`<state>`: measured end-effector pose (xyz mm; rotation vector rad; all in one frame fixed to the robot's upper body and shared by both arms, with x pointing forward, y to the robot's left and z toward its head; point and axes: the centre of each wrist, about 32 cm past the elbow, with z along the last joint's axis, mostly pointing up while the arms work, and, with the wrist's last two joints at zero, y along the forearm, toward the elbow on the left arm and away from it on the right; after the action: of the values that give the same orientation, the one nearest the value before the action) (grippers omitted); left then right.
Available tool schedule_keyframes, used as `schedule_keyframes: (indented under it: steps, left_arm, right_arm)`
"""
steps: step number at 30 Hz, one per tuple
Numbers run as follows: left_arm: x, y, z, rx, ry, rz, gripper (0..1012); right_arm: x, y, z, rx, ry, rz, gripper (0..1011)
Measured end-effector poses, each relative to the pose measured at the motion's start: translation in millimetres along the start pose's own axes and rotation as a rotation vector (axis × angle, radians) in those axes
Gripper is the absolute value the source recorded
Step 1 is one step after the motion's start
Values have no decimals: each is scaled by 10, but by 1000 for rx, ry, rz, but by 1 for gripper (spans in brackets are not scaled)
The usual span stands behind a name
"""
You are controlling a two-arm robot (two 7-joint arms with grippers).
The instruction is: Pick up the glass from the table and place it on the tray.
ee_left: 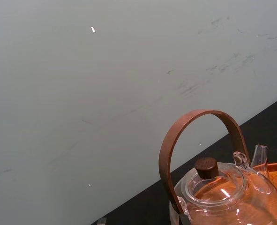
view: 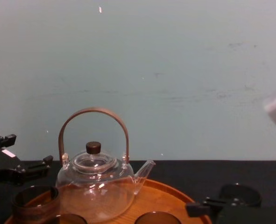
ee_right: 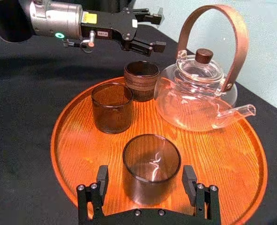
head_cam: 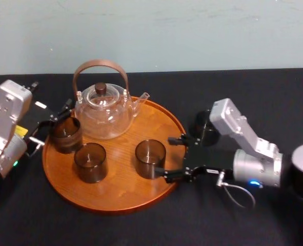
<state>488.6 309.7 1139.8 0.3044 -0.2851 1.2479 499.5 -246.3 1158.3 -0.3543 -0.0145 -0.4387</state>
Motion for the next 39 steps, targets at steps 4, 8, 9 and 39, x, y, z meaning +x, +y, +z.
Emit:
schedule_keyframes:
  steps: [4,8,9,39]
  left_arm:
    - [0,0,0,0,0,0,1001]
    - [0,0,0,0,0,0,1001]
    - [0,0,0,0,0,0,1001]
    - [0,0,0,0,0,0,1001]
  right_arm:
    - [-19,-139,-10,7,5,-5,1002]
    - [-45,-318,-35,14,17,-18,1002]
    - [-50,-349,-40,15,19,-20,1002]
    - [95,-971,-178,-3,131,-406,1002]
